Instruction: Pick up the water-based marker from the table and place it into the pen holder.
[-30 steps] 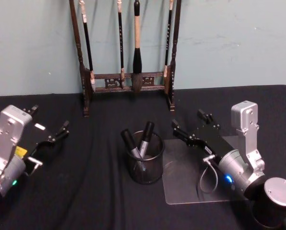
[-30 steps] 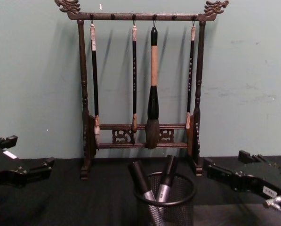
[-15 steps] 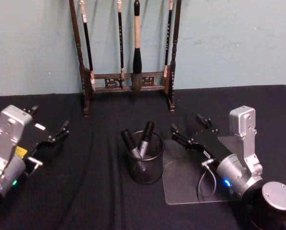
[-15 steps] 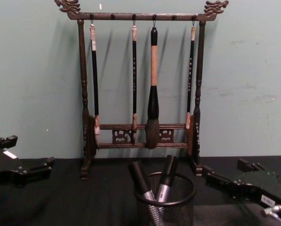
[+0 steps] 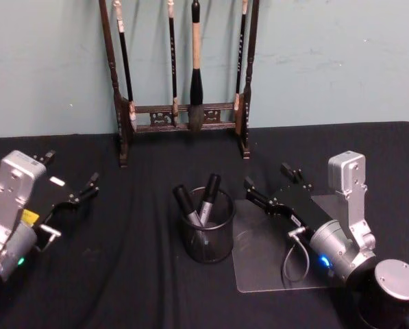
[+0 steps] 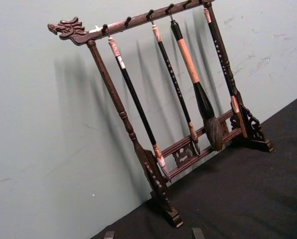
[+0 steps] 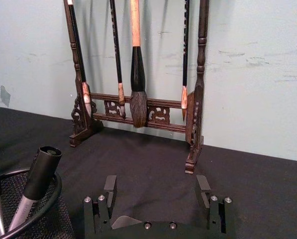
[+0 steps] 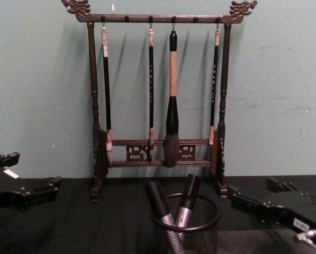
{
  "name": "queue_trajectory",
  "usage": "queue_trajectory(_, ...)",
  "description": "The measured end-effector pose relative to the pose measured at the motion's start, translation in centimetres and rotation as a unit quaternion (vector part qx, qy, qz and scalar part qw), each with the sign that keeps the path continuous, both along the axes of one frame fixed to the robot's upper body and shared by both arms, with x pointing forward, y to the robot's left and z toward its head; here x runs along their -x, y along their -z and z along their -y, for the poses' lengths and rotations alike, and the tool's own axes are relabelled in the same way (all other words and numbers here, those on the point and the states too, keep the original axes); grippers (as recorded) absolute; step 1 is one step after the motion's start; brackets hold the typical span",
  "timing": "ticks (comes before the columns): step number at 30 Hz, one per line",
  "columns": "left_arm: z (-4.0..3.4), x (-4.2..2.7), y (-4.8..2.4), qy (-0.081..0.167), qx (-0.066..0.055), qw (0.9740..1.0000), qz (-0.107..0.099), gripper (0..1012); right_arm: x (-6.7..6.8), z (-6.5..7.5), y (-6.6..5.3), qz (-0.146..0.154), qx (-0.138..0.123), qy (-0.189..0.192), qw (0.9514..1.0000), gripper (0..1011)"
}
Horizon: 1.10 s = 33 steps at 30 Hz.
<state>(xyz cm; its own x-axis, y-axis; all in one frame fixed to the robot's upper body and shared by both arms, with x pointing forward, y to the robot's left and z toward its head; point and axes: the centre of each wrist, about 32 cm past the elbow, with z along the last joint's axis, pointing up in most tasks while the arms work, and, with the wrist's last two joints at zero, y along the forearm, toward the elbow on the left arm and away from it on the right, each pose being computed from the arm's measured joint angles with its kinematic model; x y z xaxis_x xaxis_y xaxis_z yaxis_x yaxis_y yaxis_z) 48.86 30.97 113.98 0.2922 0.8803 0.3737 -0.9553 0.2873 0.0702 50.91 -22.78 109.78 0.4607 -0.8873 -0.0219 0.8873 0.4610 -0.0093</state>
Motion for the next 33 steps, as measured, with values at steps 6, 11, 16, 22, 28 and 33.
queue_trajectory(6, 0.00, 0.00, 0.00, 0.000, 0.000, 1.0000, 0.000, 1009, -0.02, 0.00, -0.03, 0.001, 0.000, 0.000, 1.0000, 1002)
queue_trajectory(11, 0.00, 0.00, 0.00, 0.000, 0.000, 1.0000, 0.000, 1009, -0.02, 0.02, -0.05, 0.001, 0.000, 0.000, 1.0000, 1002)
queue_trajectory(16, 0.00, 0.00, 0.00, 0.000, 0.000, 1.0000, 0.000, 1009, -0.02, 0.02, -0.06, 0.001, 0.000, 0.000, 1.0000, 1002)
queue_trajectory(22, 0.00, 0.00, 0.00, 0.000, 0.000, 1.0000, 0.000, 1009, -0.02, 0.02, -0.05, 0.001, 0.000, 0.000, 1.0000, 1002)
queue_trajectory(28, 0.00, 0.00, 0.00, 0.000, 0.000, 1.0000, 0.000, 1009, -0.02, 0.02, -0.05, 0.001, 0.000, 0.000, 1.0000, 1002)
queue_trajectory(33, 0.00, 0.00, 0.00, 0.000, 0.000, 1.0000, 0.000, 1009, -0.02, 0.02, -0.05, 0.001, 0.000, 0.000, 1.0000, 1002)
